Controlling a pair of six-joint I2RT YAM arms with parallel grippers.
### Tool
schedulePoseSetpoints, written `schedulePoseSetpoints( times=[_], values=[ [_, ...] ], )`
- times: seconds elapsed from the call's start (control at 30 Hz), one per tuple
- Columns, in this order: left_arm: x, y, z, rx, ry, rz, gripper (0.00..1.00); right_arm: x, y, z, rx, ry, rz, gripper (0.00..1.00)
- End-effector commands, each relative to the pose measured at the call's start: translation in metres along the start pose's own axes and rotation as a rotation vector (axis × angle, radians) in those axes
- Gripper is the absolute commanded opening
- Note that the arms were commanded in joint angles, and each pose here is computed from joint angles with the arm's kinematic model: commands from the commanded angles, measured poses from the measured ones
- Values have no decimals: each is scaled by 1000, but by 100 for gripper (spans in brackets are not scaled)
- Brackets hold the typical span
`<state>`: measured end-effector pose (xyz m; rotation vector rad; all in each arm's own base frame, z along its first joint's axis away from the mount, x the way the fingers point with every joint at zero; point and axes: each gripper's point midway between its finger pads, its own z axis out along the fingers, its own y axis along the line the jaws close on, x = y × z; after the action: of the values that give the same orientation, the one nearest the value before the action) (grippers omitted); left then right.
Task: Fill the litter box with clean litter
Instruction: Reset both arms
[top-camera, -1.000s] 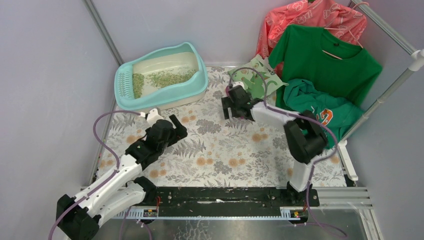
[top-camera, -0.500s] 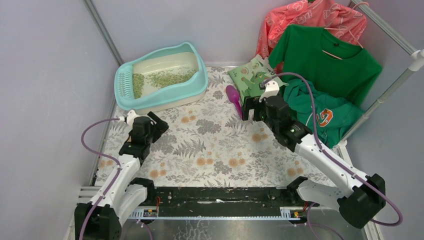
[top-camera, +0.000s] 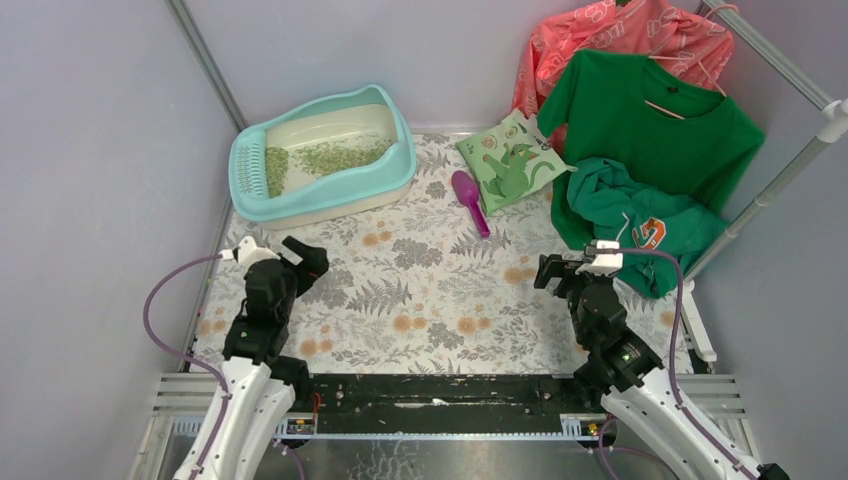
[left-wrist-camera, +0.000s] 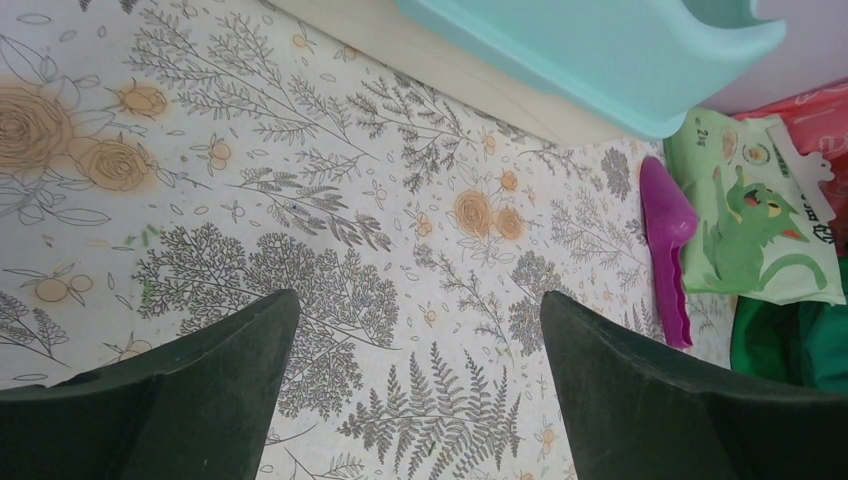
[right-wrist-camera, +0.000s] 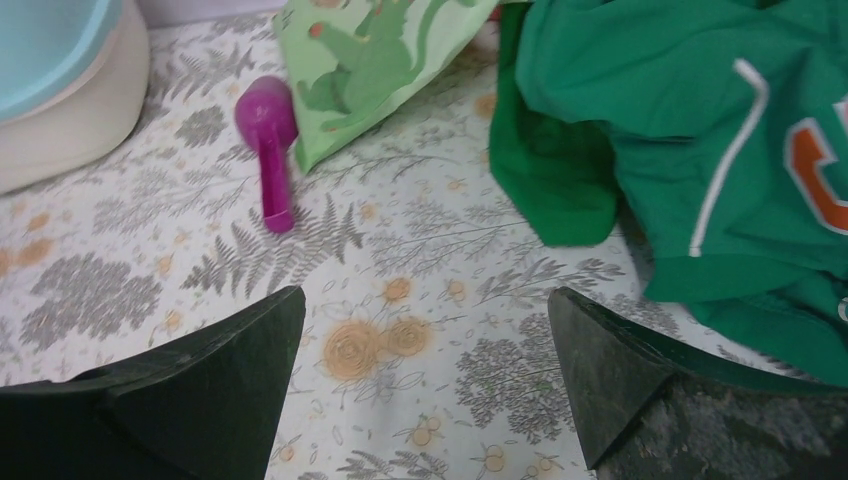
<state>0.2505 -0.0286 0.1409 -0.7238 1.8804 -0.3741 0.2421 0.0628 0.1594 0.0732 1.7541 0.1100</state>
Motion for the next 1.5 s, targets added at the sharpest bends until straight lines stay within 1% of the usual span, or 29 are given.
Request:
schedulePoseSetpoints(
  times=[0.0, 0.03, 0.1, 0.2, 0.23, 0.3, 0.43, 0.53, 0.6, 0.7, 0.77, 0.83, 0.9, 0.93, 0.97, 1.0, 1.03, 1.07, 1.17, 1.33, 1.47],
  values=[
    [-19, 3, -3, 19, -128, 51, 99, -19, -31, -3, 165, -114, 39, 100],
    [-25, 3, -4, 25, -173, 60, 99, -17, -34, -3, 180, -120, 38, 100],
    [-31, 4, -4, 45, -226, 66, 99, -12, -34, 0, 182, -120, 28, 100],
    [-29, -2, 1, 117, -277, 85, 99, -4, -37, 4, 207, -111, 31, 100],
    [-25, -1, 5, 138, -287, 110, 99, -3, -37, 5, 209, -116, 29, 100],
    [-30, -2, 9, 155, -331, 155, 99, 1, -39, 7, 218, -121, 20, 100],
    [-33, 1, 19, 122, -349, 233, 99, 0, -38, 10, 208, -178, 44, 100],
    [-38, -3, 27, 118, -357, 299, 99, -1, -32, 13, 173, -214, 15, 100],
    [-36, -16, 30, 171, -336, 352, 99, -1, -32, 15, 172, -216, 3, 100],
    [-27, -48, 26, 358, -320, 386, 99, -6, -28, 15, 146, -240, -6, 100],
    [-22, -61, 22, 449, -325, 412, 99, -12, -28, 12, 141, -270, 11, 100],
    [-17, -63, 22, 478, -320, 428, 99, -17, -29, 8, 134, -299, 33, 100],
    [-16, -63, 22, 478, -317, 431, 99, -18, -33, 5, 142, -323, 52, 100],
    [-16, -57, 24, 450, -319, 438, 99, -18, -36, 3, 151, -332, 61, 100],
    [-19, -44, 28, 375, -323, 431, 99, -18, -38, 2, 160, -337, 66, 100],
    [-26, -32, 30, 300, -346, 393, 99, -18, -40, 1, 170, -341, 70, 100],
    [-30, -26, 29, 267, -366, 384, 99, -17, -43, 0, 184, -342, 75, 100],
    [-32, -25, 26, 268, -387, 389, 99, -18, -48, -1, 209, -343, 53, 100],
    [-37, -19, 22, 241, -419, 388, 99, -15, -64, -4, 302, -360, 61, 100],
    [-37, -17, 20, 243, -425, 388, 99, -10, -68, -4, 317, -384, 32, 100],
    [-36, -20, 19, 260, -427, 394, 99, -4, -69, -1, 327, -375, -21, 100]
  ],
)
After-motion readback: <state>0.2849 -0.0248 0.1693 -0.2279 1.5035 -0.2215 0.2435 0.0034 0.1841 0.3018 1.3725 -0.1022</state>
